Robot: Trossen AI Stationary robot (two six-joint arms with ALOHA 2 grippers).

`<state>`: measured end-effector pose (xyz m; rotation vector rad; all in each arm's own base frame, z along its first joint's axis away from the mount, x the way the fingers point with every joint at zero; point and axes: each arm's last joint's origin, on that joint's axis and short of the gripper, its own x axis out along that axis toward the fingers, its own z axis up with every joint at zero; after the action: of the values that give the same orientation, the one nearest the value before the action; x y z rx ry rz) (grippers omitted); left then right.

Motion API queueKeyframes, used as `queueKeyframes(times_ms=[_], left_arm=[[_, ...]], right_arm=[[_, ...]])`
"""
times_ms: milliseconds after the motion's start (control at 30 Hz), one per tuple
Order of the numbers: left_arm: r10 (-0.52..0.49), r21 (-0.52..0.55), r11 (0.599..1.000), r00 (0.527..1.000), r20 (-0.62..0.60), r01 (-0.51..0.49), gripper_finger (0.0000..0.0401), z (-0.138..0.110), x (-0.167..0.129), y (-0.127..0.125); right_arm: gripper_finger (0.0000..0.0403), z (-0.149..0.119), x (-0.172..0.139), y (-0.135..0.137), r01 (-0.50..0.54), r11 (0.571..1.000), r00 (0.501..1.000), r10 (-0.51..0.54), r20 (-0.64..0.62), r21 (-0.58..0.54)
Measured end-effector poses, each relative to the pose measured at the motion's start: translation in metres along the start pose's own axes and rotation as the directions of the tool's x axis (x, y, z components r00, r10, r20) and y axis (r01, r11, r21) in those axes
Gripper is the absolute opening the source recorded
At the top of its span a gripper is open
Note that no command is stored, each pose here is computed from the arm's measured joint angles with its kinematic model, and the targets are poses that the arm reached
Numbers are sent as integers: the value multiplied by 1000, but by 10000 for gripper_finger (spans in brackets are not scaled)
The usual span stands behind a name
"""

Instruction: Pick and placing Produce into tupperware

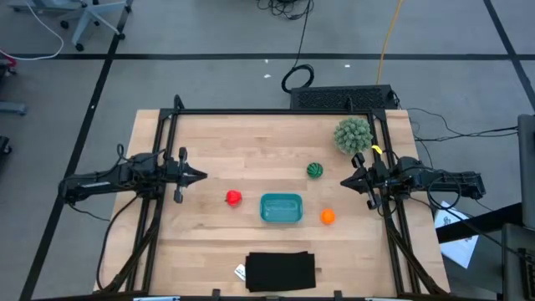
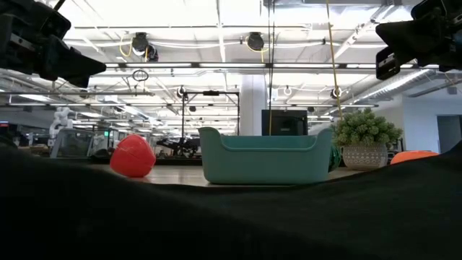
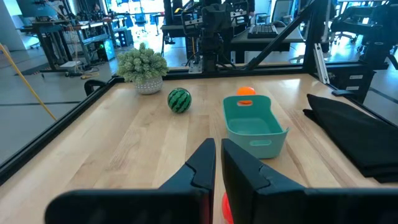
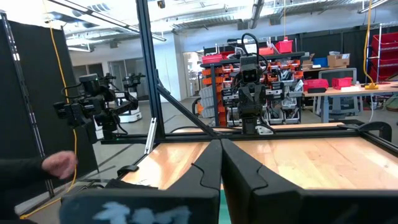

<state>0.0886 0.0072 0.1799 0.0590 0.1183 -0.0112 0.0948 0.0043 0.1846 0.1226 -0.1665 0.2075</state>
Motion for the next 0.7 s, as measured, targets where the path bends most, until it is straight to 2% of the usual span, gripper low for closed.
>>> queueKeyframes(times_ms=[200, 333, 700], left_arm=[[0, 13, 1000, 1000, 0, 0, 31, 0, 0, 0], [10, 136, 991, 1000, 20, -13, 31, 2, 0, 0], [11, 79, 997, 1000, 23, -12, 31, 2, 0, 0]], right_arm=[[0, 0, 0, 0, 0, 1000, 1000, 0, 0, 0], [0, 0, 0, 0, 0, 1000, 1000, 0, 0, 0], [0, 2, 0, 0, -2, 1000, 1000, 2, 19, -4]])
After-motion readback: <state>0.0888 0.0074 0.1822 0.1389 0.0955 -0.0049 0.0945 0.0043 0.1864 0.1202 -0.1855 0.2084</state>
